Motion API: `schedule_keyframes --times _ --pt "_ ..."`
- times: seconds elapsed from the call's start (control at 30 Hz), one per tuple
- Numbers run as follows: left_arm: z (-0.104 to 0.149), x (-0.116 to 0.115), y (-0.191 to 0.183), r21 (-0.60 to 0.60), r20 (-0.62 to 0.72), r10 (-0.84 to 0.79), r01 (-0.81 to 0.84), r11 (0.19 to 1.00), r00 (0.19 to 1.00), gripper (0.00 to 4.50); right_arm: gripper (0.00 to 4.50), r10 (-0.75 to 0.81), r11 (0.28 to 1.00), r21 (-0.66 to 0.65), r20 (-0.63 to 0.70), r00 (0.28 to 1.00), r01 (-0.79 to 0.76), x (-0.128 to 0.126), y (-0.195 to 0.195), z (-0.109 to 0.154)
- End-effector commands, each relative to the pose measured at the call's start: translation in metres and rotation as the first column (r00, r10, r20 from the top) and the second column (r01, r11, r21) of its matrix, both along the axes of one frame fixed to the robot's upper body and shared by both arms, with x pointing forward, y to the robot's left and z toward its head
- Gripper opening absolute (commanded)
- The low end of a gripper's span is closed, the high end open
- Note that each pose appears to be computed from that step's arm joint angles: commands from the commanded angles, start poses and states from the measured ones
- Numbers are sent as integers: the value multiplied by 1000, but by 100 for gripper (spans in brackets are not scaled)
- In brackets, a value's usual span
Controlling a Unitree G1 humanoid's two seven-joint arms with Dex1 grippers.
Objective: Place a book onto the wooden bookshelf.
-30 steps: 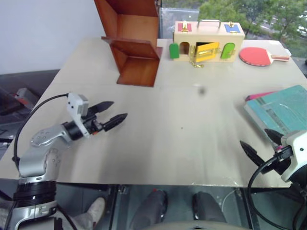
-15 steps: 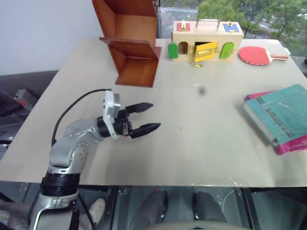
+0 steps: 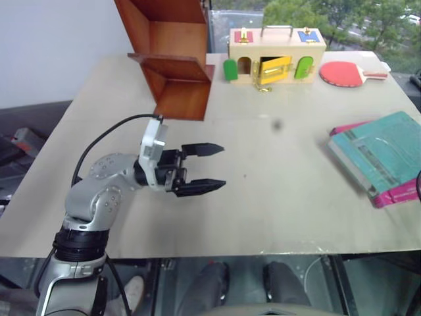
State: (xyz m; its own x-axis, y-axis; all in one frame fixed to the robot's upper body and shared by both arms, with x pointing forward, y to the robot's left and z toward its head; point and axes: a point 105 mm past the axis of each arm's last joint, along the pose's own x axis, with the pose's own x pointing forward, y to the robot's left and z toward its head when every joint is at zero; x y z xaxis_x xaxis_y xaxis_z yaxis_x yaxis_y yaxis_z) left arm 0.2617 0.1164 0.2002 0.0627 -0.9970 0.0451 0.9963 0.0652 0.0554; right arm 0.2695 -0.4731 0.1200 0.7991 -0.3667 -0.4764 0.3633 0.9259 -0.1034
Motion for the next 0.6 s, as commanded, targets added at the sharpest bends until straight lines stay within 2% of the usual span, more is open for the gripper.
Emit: schedule_keyframes --times 0.03,0.27,0.4,0.5,0.6 --pt "8 -6 -1 -5 41 -12 12 1000 999 450 4 93 996 7 -2 996 -93 7 3 2" --pt "6 -7 5 -6 36 29 -28 1000 999 450 4 299 950 95 -6 954 -297 2 36 -3" --pt "5 -7 7 -3 28 42 -41 999 999 450 4 183 982 42 44 982 -185 -3 19 5" --pt "5 -6 6 -2 27 42 -41 999 999 450 4 102 995 -7 86 991 -101 3 5 7" --pt "6 -5 6 -6 28 42 -42 999 999 450 4 127 992 8 122 984 -129 19 12 -3"
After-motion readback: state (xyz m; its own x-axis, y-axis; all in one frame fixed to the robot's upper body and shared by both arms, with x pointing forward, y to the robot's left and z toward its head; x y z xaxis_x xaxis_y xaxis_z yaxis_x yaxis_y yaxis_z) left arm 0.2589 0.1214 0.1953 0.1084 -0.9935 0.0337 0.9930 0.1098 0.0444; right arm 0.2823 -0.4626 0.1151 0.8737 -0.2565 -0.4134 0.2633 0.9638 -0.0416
